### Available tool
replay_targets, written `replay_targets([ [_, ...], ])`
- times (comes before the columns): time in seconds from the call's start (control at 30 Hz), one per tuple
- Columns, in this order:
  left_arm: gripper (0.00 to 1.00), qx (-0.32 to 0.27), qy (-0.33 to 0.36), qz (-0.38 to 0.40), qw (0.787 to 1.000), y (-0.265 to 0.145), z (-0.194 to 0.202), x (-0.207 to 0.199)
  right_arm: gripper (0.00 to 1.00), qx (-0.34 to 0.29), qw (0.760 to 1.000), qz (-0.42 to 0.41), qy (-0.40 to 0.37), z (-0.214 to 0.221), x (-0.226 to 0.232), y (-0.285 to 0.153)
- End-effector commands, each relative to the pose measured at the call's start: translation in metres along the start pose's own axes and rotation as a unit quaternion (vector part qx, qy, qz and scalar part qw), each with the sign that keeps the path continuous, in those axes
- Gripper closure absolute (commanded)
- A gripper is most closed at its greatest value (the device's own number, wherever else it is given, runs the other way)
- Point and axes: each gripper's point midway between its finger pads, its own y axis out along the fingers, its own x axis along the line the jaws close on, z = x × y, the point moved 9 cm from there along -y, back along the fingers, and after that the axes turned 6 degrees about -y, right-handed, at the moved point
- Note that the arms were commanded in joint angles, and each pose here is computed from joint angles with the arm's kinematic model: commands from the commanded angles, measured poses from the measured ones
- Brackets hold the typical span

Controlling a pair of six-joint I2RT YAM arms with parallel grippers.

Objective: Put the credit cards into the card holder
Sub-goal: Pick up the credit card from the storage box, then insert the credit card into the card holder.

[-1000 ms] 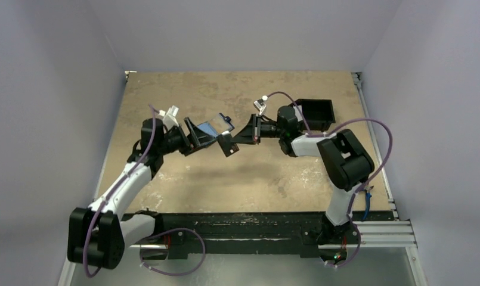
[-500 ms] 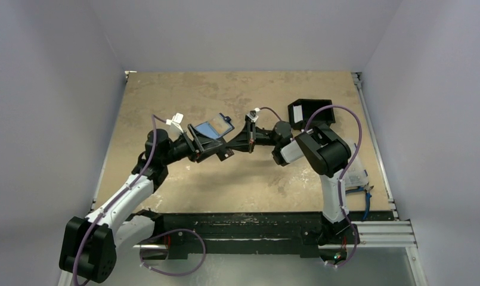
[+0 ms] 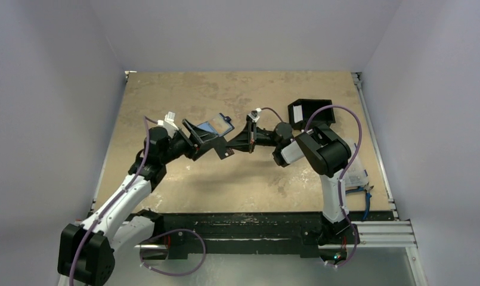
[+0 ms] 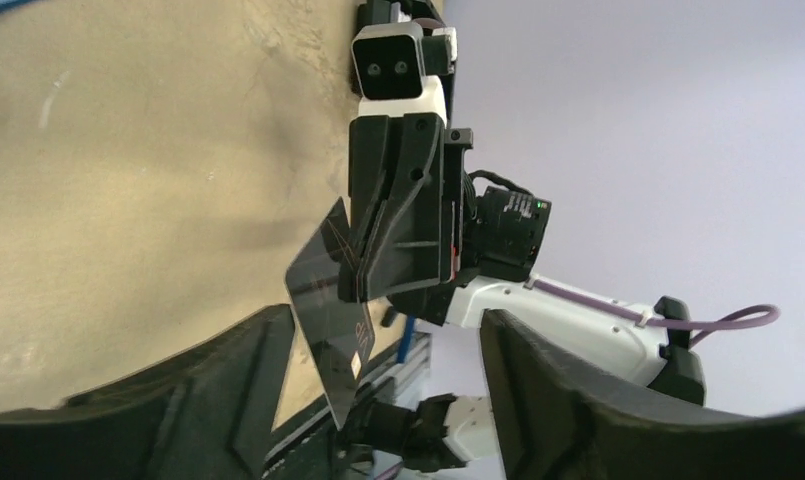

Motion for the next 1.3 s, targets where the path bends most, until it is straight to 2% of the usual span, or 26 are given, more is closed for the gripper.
replay_targets([
  [0.0, 0.34, 0.037, -0.042, 0.063, 0.996, 0.013, 0.002, -0.002, 1.0, 0.006, 0.986, -0.092, -0.138, 0.005, 0.041, 0.002],
  [0.23, 0.63, 0.053, -0.042, 0.08, 0.995, 0.02, 0.005, -0.003, 1.0, 0.004, 0.987, -0.085, -0.138, 0.001, 0.042, 0.009],
  [0.3, 0.75, 0.052, -0.042, 0.079, 0.995, 0.022, 0.006, 0.0, 1.0, 0.004, 0.987, -0.082, -0.137, 0.0, 0.041, 0.012],
  [0.4, 1.0, 0.045, -0.038, 0.064, 0.996, 0.026, 0.005, 0.005, 1.0, -0.002, 0.988, -0.073, -0.139, -0.002, 0.038, 0.015],
  [0.43, 1.0, 0.038, -0.035, 0.056, 0.997, 0.027, 0.003, 0.007, 1.0, -0.007, 0.988, -0.062, -0.138, -0.004, 0.036, 0.016],
  [0.5, 1.0, 0.003, -0.03, 0.004, 1.0, 0.03, -0.006, 0.015, 0.86, -0.019, 0.988, -0.021, -0.151, -0.012, 0.032, 0.022],
  [0.57, 1.0, -0.035, -0.028, -0.039, 0.998, 0.03, -0.023, 0.024, 0.73, -0.047, 0.979, 0.07, -0.188, -0.03, 0.022, 0.03],
  [0.6, 1.0, -0.048, -0.032, -0.048, 0.997, 0.031, -0.033, 0.028, 0.65, -0.061, 0.966, 0.14, -0.21, -0.043, 0.015, 0.034],
  [0.67, 1.0, -0.061, -0.041, -0.06, 0.995, 0.035, -0.051, 0.036, 0.53, -0.076, 0.922, 0.268, -0.269, -0.064, 0.008, 0.034],
  [0.7, 1.0, -0.063, -0.043, -0.067, 0.995, 0.039, -0.059, 0.038, 0.49, -0.077, 0.907, 0.297, -0.288, -0.072, 0.005, 0.034],
  [0.8, 1.0, -0.059, -0.041, -0.075, 0.995, 0.056, -0.078, 0.046, 0.45, -0.069, 0.892, 0.328, -0.303, -0.094, -0.001, 0.043],
  [0.9, 1.0, -0.058, -0.043, -0.09, 0.993, 0.069, -0.091, 0.057, 0.49, -0.04, 0.871, 0.374, -0.316, -0.115, -0.016, 0.052],
  [1.1, 1.0, -0.056, -0.036, -0.068, 0.995, 0.087, -0.101, 0.072, 0.87, -0.03, 0.864, 0.376, -0.334, -0.141, -0.023, 0.07],
  [1.2, 1.0, -0.053, -0.034, -0.072, 0.995, 0.093, -0.101, 0.084, 0.98, -0.017, 0.858, 0.384, -0.342, -0.149, -0.034, 0.073],
  [1.27, 1.0, -0.053, -0.029, -0.068, 0.996, 0.095, -0.101, 0.089, 1.0, -0.013, 0.851, 0.395, -0.346, -0.154, -0.041, 0.073],
])
